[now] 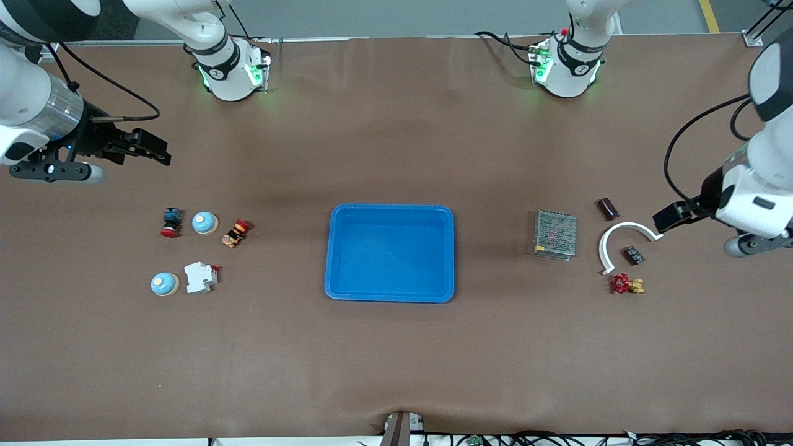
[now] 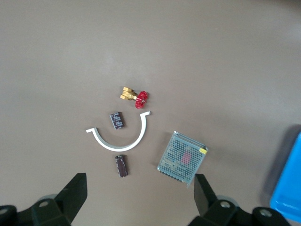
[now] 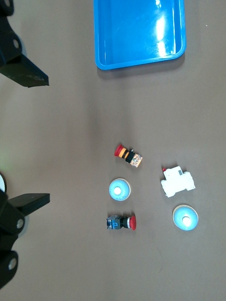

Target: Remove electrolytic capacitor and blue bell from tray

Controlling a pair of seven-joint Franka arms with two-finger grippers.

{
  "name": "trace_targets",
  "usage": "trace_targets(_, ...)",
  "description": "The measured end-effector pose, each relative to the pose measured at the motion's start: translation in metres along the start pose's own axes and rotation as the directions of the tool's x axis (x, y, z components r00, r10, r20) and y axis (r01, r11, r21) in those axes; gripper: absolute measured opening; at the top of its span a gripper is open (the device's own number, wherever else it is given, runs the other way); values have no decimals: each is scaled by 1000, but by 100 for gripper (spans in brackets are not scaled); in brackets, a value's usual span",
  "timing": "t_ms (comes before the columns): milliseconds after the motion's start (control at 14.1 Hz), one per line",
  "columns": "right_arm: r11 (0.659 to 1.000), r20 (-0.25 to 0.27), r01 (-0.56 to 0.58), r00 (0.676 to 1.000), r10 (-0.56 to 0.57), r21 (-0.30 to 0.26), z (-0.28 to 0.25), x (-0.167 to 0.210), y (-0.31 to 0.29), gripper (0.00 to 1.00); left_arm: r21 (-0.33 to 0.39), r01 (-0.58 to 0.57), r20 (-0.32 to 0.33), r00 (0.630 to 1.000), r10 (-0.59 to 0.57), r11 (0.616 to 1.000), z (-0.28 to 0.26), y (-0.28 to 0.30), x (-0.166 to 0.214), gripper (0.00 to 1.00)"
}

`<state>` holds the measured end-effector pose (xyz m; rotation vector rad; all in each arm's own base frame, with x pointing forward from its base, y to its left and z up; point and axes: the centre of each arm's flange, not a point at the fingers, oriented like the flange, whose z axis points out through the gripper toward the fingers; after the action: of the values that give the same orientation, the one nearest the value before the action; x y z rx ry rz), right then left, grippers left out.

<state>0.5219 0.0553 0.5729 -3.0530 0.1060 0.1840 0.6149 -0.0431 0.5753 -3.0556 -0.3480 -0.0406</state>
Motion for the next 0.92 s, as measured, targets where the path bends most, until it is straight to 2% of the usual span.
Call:
trace_targets(283, 1000, -4, -1, 1000, 1, 2, -2, -5, 2, 100, 0, -44, 7, 999, 44, 999, -38, -25, -21, 100)
trace_targets(495, 1000, -14, -20, 1000, 20, 3, -4, -4, 12, 100, -51, -99, 1, 995, 99, 994, -73, -29, -46, 100)
trace_targets(637, 999, -23, -45, 999, 46, 7, -7, -2, 26, 100, -58, -123, -14, 992, 122, 991, -92, -28, -62, 100)
trace_targets(778, 998, -34, -64, 997, 64, 8, -11, 0, 36, 100, -57, -134, -12, 991, 134, 989, -101, -25, -72, 100)
trace_targets(920, 998, -47, -60, 997, 59, -15, -15, 0, 35, 100, -55, -144, 1, 990, 144, 988, -102, -21, -77, 100)
